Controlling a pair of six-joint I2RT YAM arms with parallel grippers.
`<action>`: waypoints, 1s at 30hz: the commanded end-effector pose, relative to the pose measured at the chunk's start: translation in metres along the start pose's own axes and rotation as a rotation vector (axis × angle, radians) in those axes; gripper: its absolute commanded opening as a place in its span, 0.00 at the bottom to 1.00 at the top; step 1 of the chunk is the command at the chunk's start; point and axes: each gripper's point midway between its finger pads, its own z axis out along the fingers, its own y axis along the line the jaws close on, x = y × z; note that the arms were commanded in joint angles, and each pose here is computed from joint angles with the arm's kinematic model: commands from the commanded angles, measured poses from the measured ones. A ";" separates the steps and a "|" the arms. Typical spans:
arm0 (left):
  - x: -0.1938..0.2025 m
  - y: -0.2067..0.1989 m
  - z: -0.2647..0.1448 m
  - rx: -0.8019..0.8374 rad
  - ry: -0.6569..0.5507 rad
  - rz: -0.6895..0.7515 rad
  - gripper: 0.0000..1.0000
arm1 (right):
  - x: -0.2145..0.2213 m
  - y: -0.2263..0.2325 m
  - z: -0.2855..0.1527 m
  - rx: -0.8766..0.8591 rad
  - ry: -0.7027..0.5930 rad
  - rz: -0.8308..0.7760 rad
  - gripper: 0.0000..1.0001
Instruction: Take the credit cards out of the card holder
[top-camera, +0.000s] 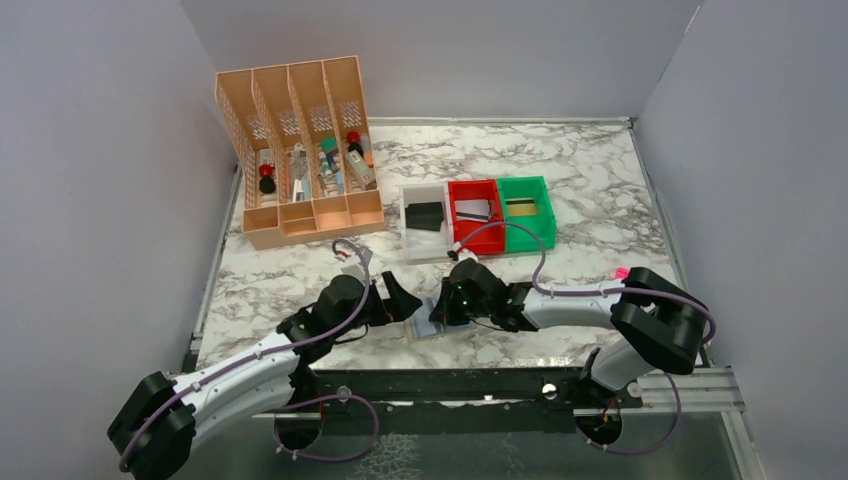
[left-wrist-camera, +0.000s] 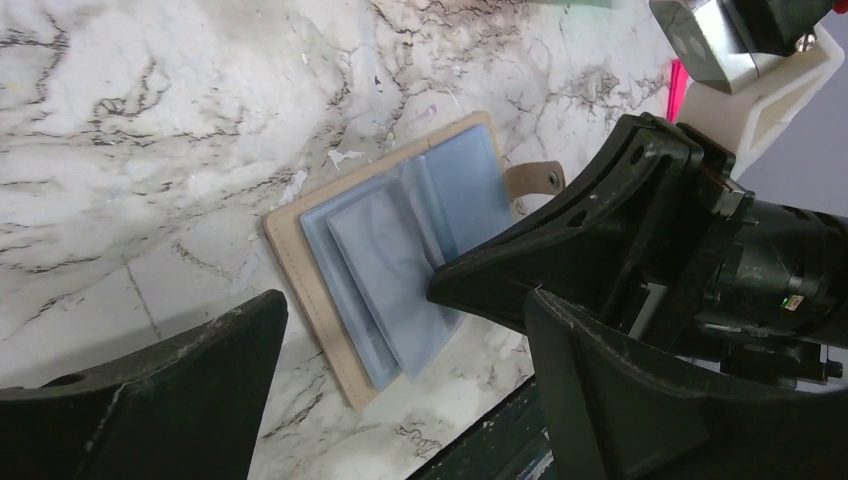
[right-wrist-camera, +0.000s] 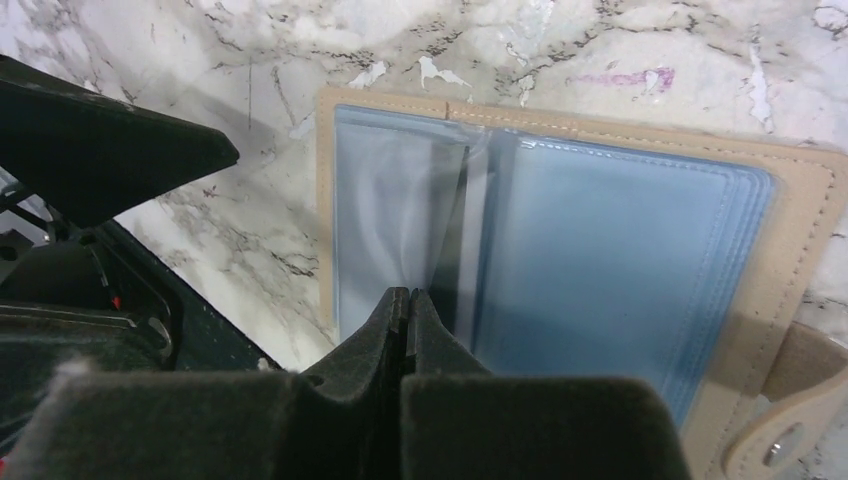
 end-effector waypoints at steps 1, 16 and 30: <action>0.002 -0.016 0.007 0.081 0.017 -0.003 0.90 | -0.011 0.018 -0.009 -0.101 -0.036 0.036 0.01; 0.010 -0.029 0.020 0.133 0.085 0.001 0.77 | -0.016 0.010 -0.018 -0.118 -0.070 0.062 0.01; 0.019 -0.049 0.039 0.183 0.123 0.003 0.53 | -0.014 0.002 -0.019 -0.113 -0.069 0.073 0.01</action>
